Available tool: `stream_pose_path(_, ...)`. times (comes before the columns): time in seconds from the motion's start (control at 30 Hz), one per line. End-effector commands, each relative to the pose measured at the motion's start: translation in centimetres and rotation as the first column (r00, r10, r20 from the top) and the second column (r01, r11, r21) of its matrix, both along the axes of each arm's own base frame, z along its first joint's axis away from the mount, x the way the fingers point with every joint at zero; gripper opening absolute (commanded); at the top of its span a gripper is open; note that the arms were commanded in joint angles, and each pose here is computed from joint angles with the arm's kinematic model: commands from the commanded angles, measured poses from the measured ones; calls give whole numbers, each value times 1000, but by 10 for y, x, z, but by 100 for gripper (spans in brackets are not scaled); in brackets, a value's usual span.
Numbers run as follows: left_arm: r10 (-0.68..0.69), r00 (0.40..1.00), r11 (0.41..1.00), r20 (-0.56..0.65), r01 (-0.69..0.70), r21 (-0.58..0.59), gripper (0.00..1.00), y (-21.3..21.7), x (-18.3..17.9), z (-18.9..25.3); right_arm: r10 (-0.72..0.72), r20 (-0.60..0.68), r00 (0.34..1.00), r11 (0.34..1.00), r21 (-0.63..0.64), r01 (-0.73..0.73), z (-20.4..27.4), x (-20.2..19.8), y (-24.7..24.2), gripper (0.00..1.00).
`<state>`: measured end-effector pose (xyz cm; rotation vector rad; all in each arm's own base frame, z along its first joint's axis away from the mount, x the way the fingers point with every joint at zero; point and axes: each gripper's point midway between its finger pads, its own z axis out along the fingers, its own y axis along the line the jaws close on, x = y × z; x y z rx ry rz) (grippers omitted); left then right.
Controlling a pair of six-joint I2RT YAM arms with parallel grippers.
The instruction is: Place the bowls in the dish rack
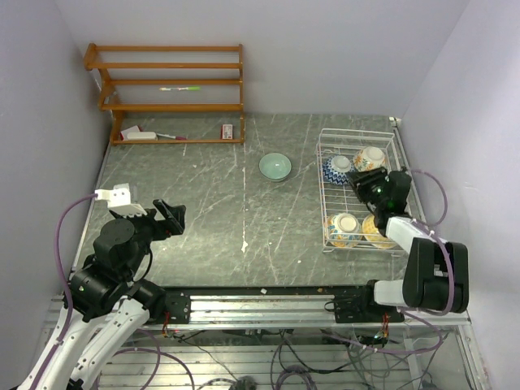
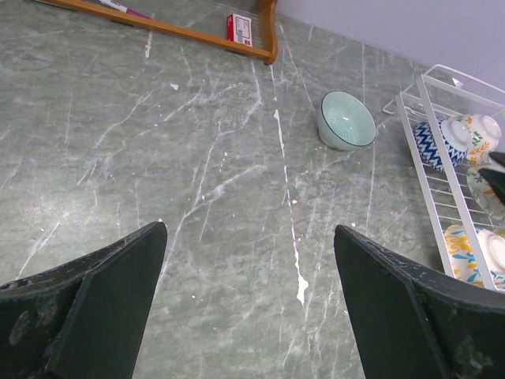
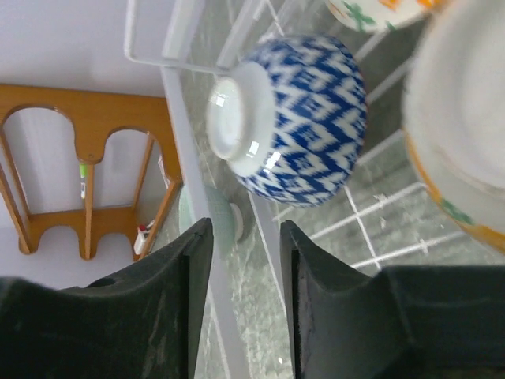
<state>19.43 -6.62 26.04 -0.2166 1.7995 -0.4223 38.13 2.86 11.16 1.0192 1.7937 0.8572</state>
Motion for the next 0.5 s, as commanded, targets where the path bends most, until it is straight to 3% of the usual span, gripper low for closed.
stream_pose_path(0.0, 0, 999, 1000, 32, 1, -19, 98, 1, -3, 13, 20, 23, 1000, 983, -180, -16, 30, 9, -14, 42)
stream_pose_path(0.1, -1, 999, 1000, 35, 2, -20, 98, 1, -3, 14, 64, -3, 998, 957, -284, -62, 41, 17, -18, 45)
stream_pose_path(0.13, -2, 999, 1000, 37, 3, -21, 98, 1, -3, 14, 90, -35, 995, 924, -370, -96, 46, 29, -22, 46)
stream_pose_path(0.3, -4, 1000, 1000, 30, 5, -17, 98, 0, -2, 13, 145, -168, 975, 838, -502, -212, 35, 51, -16, 49)
stream_pose_path(0.47, -2, 1000, 1000, 25, 2, -13, 98, 0, -1, 12, 152, -207, 966, 770, -589, -247, 38, 79, -5, 55)
